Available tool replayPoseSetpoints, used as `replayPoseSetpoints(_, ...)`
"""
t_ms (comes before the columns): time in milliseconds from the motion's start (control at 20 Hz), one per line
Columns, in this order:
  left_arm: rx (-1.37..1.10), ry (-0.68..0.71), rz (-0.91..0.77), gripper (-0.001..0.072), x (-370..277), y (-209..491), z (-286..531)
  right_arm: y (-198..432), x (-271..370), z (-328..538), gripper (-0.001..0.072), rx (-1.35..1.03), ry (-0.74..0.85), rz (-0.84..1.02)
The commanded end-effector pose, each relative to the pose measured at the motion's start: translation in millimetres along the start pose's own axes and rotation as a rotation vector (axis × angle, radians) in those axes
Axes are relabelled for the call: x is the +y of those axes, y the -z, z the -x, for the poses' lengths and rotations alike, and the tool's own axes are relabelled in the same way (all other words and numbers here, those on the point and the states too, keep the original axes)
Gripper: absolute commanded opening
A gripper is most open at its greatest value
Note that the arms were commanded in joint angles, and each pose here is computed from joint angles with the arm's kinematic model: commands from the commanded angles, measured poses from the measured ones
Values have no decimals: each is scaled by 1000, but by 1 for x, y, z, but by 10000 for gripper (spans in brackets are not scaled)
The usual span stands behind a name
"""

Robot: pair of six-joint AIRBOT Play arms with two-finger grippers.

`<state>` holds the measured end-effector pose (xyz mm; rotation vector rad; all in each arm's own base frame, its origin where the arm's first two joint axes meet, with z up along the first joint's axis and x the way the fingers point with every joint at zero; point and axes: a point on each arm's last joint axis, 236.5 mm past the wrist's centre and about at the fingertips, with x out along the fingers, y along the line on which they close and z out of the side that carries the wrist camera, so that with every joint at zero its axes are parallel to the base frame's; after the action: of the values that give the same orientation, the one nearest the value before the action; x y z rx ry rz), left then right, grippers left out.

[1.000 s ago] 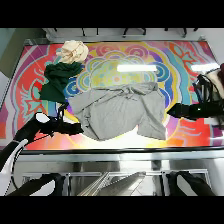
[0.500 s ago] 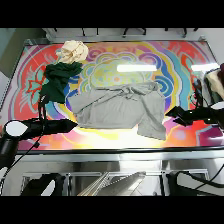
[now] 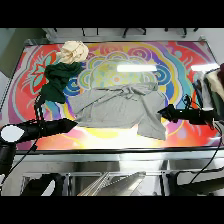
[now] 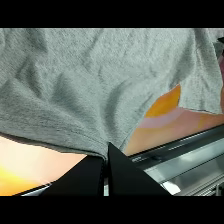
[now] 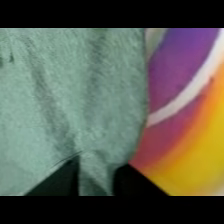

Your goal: Fold the shirts.

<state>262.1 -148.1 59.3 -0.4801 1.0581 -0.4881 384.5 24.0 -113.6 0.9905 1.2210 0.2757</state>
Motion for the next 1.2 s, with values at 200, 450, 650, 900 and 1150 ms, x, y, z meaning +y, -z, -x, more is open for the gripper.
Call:
replayPoseSetpoints(200, -56, 7, -24, 10, -13, -21, 14, -3, 73, 51, 17, -66, -103, 158)
replayPoseSetpoints(450, -206, -49, -215, 10, -47, -77, 72, 30, 172, 161, 17, -332, -32, 402)
replayPoseSetpoints(650, -254, -174, -371, 10, -65, -97, 132, 76, 225, 246, 16, -593, 86, 562)
replayPoseSetpoints(900, -350, -363, -520, 10, -83, -110, 223, 135, 254, 344, 16, -750, 393, 753)
replayPoseSetpoints(1150, -538, -439, -666, 9, -131, -108, 316, 164, 299, 416, 17, -848, 512, 870)
